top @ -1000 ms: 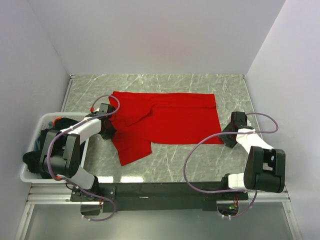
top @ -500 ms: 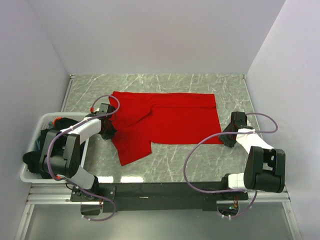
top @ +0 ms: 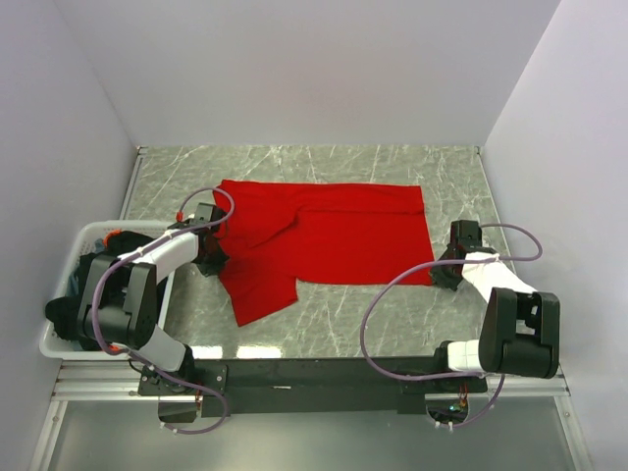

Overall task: Fold and stack the t-shirts
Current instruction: Fold the tshirt

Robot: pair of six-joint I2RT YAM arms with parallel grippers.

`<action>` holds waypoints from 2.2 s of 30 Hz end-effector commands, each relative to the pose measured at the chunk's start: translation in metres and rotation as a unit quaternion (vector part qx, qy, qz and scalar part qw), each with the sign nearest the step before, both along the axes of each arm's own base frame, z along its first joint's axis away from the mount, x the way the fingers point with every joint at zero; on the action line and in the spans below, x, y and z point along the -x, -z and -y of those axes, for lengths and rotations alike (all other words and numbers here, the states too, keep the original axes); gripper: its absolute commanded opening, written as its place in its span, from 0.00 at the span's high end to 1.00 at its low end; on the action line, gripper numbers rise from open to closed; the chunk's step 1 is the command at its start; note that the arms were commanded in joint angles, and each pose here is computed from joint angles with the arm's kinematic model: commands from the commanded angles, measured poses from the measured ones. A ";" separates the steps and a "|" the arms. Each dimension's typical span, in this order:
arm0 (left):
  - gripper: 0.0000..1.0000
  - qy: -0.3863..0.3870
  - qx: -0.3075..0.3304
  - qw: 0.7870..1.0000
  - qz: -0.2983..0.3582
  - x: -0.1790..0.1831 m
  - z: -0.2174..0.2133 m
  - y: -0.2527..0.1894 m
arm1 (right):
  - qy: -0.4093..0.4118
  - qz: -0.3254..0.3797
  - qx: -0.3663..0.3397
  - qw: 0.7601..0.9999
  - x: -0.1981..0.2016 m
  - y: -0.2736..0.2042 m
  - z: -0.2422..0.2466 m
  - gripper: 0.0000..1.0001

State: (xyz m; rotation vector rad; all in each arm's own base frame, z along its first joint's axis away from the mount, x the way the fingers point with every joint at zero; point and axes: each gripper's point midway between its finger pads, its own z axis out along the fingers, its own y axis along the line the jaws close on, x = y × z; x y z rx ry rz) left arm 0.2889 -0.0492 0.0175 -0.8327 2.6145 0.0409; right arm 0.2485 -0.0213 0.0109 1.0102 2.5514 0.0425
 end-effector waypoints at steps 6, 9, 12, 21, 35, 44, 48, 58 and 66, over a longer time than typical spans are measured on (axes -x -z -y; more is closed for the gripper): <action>0.99 -0.001 0.008 1.000 -0.024 0.028 -0.004 -0.026 | 0.010 -0.012 0.028 0.999 0.031 -0.023 0.007 1.00; 0.99 -0.007 0.007 1.000 -0.015 0.022 -0.008 -0.038 | 0.012 0.009 0.024 1.000 0.022 -0.035 0.006 1.00; 0.99 -0.008 0.004 1.000 -0.011 0.012 -0.013 -0.048 | 0.008 0.015 0.014 1.000 0.011 -0.046 0.004 1.00; 0.99 0.008 0.008 1.000 0.005 -0.024 -0.015 -0.071 | -0.006 0.025 0.023 0.999 -0.029 -0.076 0.010 1.00; 0.99 0.028 0.010 1.000 0.009 -0.081 -0.009 -0.083 | -0.018 0.036 0.008 0.999 -0.091 -0.084 0.012 1.00; 0.99 0.019 0.011 1.000 0.015 -0.103 -0.014 -0.081 | -0.018 0.045 -0.005 0.999 -0.122 -0.082 0.011 1.00; 0.99 0.018 0.010 1.000 0.013 -0.110 -0.016 -0.075 | -0.016 0.042 -0.006 0.999 -0.132 -0.075 0.013 1.00; 0.99 0.028 0.021 0.999 0.024 -0.129 -0.011 -0.051 | -0.025 0.056 -0.013 0.998 -0.155 -0.056 0.011 1.00; 0.99 0.025 0.014 0.999 0.030 -0.133 -0.015 -0.041 | -0.038 0.070 -0.026 0.997 -0.163 -0.040 0.007 1.00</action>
